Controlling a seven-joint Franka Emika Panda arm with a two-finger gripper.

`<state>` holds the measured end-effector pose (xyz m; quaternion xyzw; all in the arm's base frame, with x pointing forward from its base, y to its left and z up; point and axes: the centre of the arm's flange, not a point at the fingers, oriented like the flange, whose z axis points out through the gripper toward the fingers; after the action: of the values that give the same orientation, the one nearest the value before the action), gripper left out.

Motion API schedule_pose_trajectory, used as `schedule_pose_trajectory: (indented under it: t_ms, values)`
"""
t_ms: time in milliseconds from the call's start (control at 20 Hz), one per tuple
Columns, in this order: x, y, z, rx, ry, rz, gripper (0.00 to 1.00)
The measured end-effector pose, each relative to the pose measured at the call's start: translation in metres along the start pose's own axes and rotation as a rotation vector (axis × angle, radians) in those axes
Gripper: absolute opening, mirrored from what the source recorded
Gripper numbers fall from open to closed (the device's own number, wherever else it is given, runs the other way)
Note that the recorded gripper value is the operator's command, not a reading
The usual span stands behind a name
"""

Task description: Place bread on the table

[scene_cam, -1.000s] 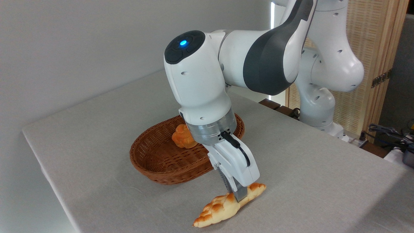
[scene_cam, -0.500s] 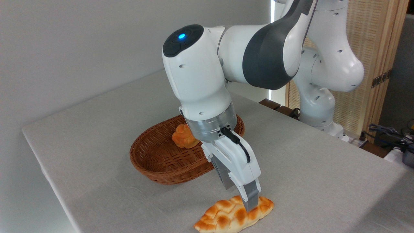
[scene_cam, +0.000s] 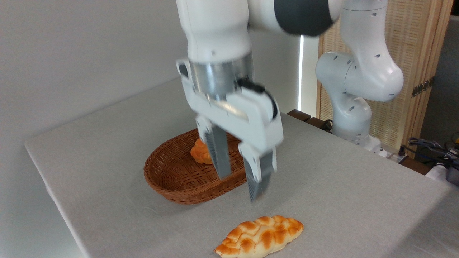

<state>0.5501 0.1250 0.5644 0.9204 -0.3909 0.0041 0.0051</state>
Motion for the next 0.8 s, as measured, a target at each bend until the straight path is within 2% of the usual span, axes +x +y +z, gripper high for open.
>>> schedule_pose_trajectory:
  t_ms: [100,300,450,550,800]
  values:
    - [0.013,0.015,-0.030,-0.049,0.055,-0.082,1.00]
    - [0.066,0.061,-0.066,-0.052,0.090,-0.159,1.00]
    - [0.106,0.096,-0.065,-0.057,0.084,-0.114,1.00]
    - [0.122,0.109,-0.057,-0.053,0.060,-0.080,1.00]
    - [0.121,0.105,-0.052,-0.044,0.043,-0.064,1.00]
